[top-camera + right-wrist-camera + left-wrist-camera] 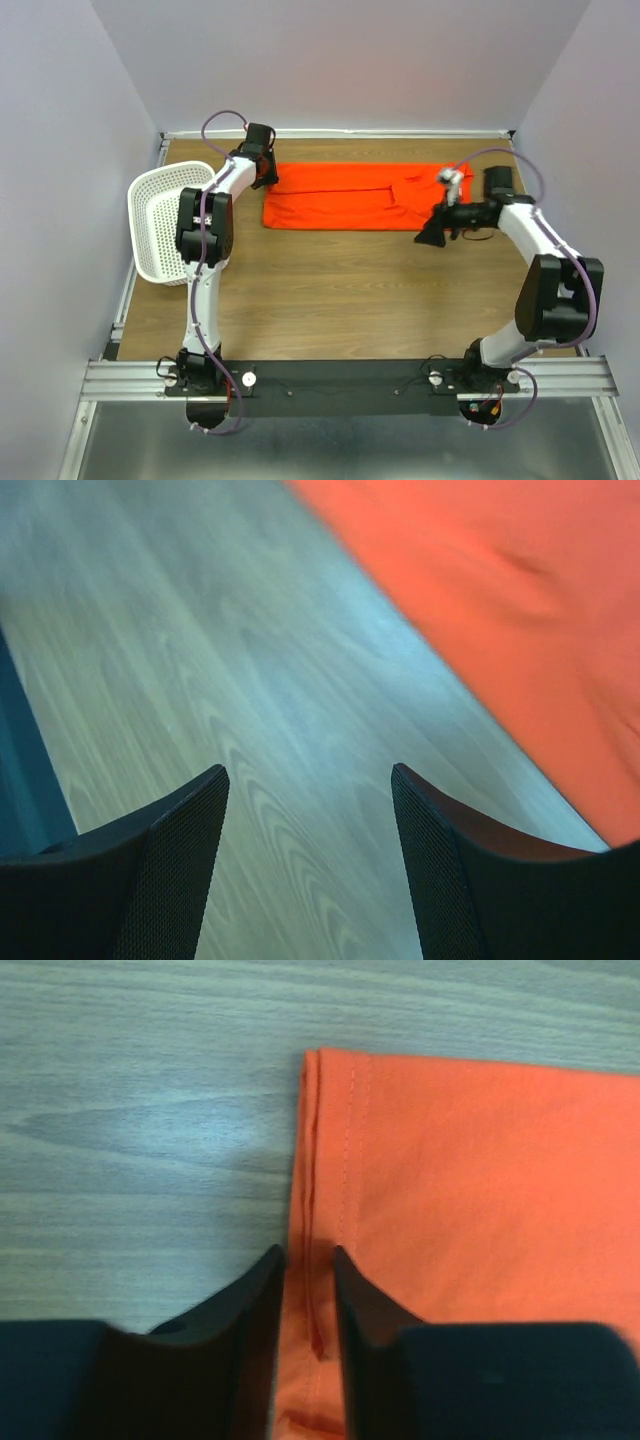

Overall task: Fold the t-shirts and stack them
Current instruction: Fold the tshirt

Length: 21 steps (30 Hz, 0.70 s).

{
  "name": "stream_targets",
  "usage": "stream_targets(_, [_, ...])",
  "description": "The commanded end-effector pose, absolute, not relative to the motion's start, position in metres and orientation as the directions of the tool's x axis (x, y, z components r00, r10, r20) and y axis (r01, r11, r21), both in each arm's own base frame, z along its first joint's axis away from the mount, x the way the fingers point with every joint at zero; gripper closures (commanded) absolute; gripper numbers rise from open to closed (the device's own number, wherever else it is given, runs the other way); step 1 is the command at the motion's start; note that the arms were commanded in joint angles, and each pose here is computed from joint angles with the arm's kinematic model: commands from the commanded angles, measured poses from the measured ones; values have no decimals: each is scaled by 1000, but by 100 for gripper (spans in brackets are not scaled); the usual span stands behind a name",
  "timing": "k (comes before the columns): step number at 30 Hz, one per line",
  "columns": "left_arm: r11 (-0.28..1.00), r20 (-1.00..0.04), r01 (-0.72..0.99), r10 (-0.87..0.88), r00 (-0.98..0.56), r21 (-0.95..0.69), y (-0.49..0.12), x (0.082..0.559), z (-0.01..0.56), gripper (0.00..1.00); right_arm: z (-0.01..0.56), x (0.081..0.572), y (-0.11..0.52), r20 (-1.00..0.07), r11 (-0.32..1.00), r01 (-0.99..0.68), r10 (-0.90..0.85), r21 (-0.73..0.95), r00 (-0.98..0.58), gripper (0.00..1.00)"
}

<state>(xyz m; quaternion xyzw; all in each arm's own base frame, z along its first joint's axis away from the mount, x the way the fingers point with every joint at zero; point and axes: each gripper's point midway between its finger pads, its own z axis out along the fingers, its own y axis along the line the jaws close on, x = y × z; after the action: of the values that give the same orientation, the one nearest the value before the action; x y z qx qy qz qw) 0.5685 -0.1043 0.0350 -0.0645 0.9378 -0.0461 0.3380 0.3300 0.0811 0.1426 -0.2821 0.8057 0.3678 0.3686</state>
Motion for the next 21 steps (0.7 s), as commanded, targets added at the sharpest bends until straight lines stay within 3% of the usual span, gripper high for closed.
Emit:
stream_targets(1, [986,-664,-133,-165,-729,-100,-89,574,53,57,100,295,134,-745,359,-905,-535,227,-399,27])
stream_targets(3, [983,-716,-130,-181,-674,-126,-88,578,89,46,85,297,150,-709,324,-939,-636,112,-304,27])
stream_targets(6, [981,-786,-96,-194,-587,-170,-90,583,147,42,69,320,182,-577,226,-957,-813,-184,-81,26])
stream_targets(8, [980,-816,-75,-195,-544,-184,-91,582,175,41,74,331,230,-557,146,-937,-828,-319,60,26])
stream_targets(9, [979,-837,-63,-198,-510,-193,-90,573,199,41,69,346,238,-508,161,-911,-859,-380,60,26])
stream_targets(14, [972,-918,-26,-230,-323,-234,-74,523,278,36,66,394,306,-461,179,-833,-882,-524,100,26])
stream_targets(17, [956,-947,40,-280,-155,-289,-59,458,341,34,43,406,316,-406,152,-828,-909,-540,97,27])
stream_targets(21, [952,-951,99,-275,-144,-290,-53,399,323,31,26,410,323,-362,135,-821,-927,-554,92,30])
